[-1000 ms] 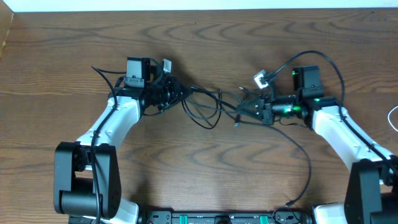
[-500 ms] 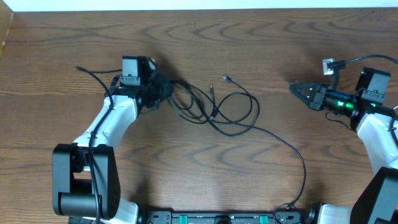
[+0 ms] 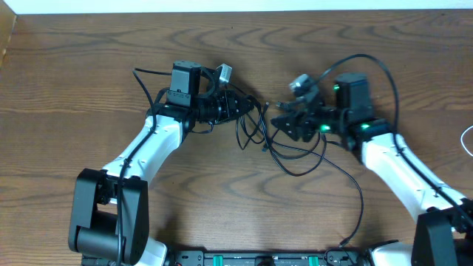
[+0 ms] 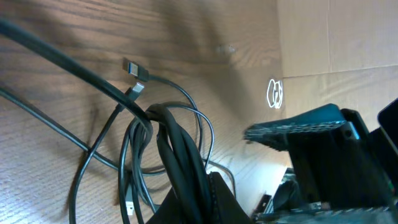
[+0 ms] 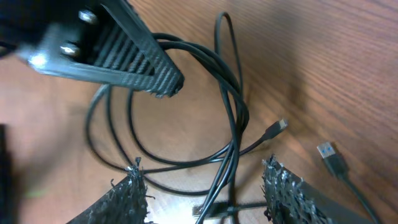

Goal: Untangle cables

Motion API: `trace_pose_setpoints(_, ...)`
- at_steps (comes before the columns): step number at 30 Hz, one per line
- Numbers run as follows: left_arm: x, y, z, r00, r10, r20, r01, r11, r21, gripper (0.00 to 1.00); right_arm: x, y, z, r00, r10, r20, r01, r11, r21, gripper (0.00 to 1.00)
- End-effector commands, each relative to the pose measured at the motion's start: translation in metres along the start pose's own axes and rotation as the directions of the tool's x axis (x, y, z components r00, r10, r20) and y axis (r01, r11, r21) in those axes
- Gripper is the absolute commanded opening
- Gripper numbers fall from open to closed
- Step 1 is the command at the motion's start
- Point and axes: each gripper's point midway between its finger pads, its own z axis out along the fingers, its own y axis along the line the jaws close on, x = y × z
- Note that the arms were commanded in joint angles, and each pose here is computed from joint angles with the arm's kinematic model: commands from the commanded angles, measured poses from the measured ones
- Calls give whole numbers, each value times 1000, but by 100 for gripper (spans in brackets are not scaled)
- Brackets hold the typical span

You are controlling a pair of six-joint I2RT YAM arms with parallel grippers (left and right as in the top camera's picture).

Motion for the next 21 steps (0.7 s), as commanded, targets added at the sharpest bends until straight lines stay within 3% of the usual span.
trace_pose_setpoints(1,-16,12,-5,997,44,71,-37,995,-94,8,15,-26,15,997,-29,-75,44,978,203,58)
trace_pose_setpoints(3,-29,49,-14,986,37,162,14,952,-306,8,21,-22,25,996,-8,-86,23,983,184,61)
trace_pose_setpoints(7,-25,92,-28,979,20,203,90,852,-517,8,33,-22,47,994,-13,-110,31,987,160,64)
trace_pose_setpoints(12,-10,115,-24,986,-34,166,124,814,-568,8,31,-12,65,996,-25,-83,35,993,112,63)
trace_pose_setpoints(16,-5,130,-19,987,-58,151,137,796,-589,8,32,1,74,993,-75,-90,83,993,83,50)
trace_pose_setpoints(21,-2,135,-16,987,-70,142,142,791,-595,8,36,3,87,991,-109,-82,114,991,67,46)
